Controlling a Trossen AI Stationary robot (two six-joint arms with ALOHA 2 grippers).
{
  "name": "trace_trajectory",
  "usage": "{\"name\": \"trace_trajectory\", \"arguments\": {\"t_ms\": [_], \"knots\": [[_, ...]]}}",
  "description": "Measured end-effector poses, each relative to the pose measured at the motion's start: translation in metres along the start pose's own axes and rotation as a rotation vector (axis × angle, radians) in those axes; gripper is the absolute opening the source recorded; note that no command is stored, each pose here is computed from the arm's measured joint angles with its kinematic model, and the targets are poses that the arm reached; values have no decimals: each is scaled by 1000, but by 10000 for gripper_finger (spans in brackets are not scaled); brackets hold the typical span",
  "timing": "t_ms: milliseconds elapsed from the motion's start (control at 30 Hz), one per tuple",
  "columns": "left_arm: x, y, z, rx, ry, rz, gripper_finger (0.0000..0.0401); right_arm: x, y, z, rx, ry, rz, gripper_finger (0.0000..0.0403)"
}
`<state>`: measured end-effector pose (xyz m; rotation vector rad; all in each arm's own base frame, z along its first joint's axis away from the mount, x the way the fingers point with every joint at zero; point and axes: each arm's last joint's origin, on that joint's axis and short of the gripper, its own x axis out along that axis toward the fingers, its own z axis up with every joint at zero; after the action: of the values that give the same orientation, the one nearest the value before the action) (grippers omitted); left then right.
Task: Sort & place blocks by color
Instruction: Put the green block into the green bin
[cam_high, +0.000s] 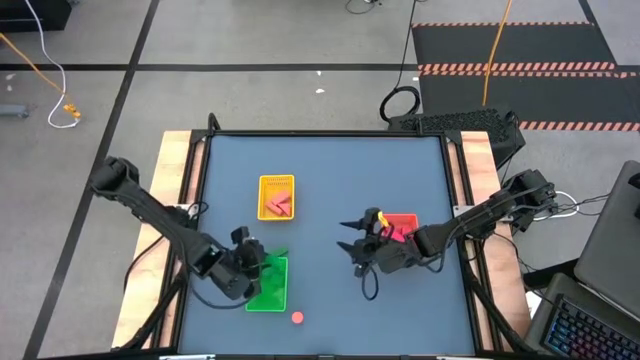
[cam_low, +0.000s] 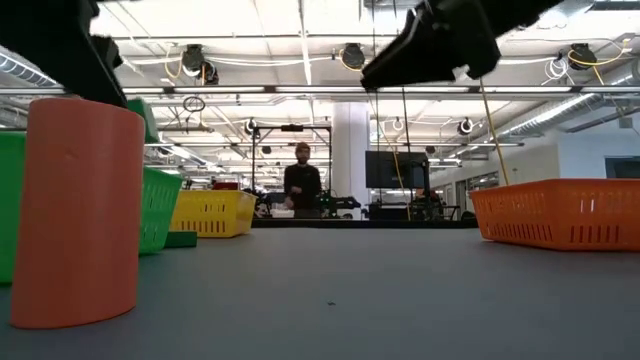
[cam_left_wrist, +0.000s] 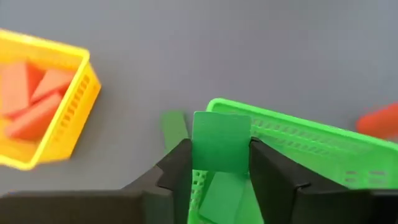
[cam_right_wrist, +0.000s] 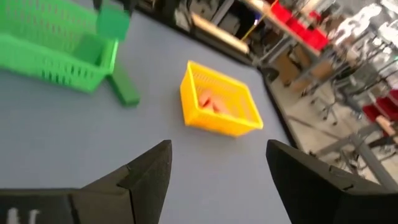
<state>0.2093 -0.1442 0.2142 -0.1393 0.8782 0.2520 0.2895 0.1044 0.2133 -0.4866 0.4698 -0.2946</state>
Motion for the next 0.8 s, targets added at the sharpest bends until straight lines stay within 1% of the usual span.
{"name": "trace_trajectory", "arguments": {"t_ms": [67, 167, 233, 300, 400, 500, 600, 667, 800], "knots": [[4, 0, -2, -38, 13, 18, 167, 1, -2, 3, 1, -28, -11, 254], [5, -1, -2, -56, 15, 19, 221, 2, -5, 6, 6, -50, -23, 254], [6, -1, -2, -71, 15, 19, 251, 3, -6, 6, 11, -49, -27, 254], [6, -2, -1, -78, 9, 14, 274, 4, -6, 6, 15, -47, -27, 254], [7, -1, 0, -74, 7, 15, 297, 4, -6, 6, 15, -47, -26, 254], [10, 3, 4, -66, 5, 33, 307, 3, -5, 5, 17, -45, -21, 254], [15, 12, 11, -102, -15, 81, 304, 2, -4, 5, 34, -44, -16, 254], [20, 20, 17, -171, -16, 109, 295, 2, -4, 5, 34, -41, -15, 254], [30, 37, 29, -370, 8, 133, 271, 2, -4, 5, 46, -41, -15, 254]]}}
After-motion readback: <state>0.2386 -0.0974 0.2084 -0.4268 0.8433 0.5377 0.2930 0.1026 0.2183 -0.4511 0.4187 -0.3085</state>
